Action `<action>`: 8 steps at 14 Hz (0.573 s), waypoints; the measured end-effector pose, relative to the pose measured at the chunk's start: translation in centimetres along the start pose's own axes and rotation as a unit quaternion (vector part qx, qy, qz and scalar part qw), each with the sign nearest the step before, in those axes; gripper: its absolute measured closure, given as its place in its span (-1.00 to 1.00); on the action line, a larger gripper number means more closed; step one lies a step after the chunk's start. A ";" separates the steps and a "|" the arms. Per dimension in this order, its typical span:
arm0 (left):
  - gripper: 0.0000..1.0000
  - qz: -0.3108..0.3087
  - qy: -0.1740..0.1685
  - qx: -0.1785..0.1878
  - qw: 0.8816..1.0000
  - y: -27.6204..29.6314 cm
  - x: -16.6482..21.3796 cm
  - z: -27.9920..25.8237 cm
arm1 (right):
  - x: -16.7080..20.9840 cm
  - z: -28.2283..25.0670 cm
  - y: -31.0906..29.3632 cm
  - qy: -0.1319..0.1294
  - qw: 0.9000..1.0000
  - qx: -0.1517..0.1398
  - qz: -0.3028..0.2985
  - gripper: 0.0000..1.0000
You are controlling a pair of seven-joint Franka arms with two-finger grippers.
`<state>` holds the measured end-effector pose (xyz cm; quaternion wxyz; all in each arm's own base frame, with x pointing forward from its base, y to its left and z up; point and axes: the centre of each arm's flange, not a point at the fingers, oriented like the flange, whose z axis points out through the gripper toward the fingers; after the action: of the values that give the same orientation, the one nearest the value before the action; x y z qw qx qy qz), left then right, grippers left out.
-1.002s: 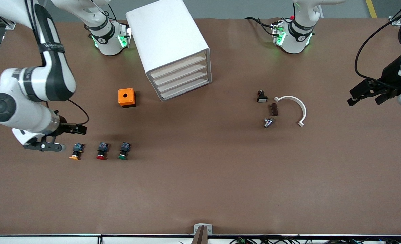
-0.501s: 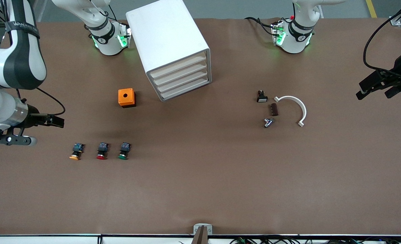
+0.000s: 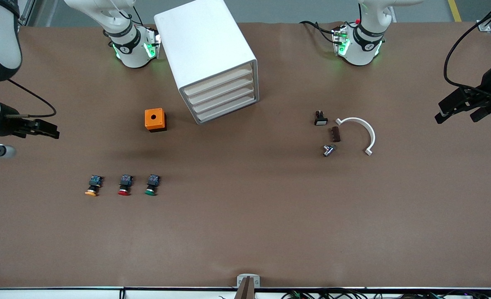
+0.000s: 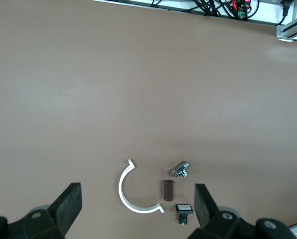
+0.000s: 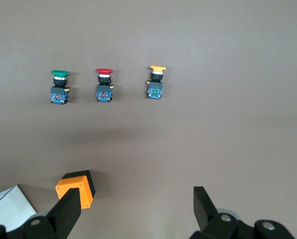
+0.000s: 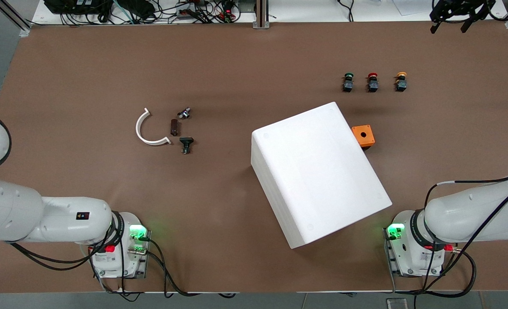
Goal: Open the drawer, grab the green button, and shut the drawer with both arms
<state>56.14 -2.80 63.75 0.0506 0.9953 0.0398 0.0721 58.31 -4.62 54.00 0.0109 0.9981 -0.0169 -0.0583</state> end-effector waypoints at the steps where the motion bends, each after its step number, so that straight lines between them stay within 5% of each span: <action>1: -0.99 0.000 -0.002 0.000 1.000 0.0 0.5 0.3 | -0.2 -0.8 0.0 0.000 1.000 0.000 0.000 -1.00; 8: -0.99 0.002 -0.012 0.002 1.000 0.2 1.4 1.0 | -0.6 -2.8 -0.5 0.002 1.000 0.000 -0.006 -1.00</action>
<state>57.66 -2.99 62.95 0.0492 0.9962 0.0378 0.0605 58.09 -4.02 56.87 0.0103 0.9983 -0.0108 -0.0561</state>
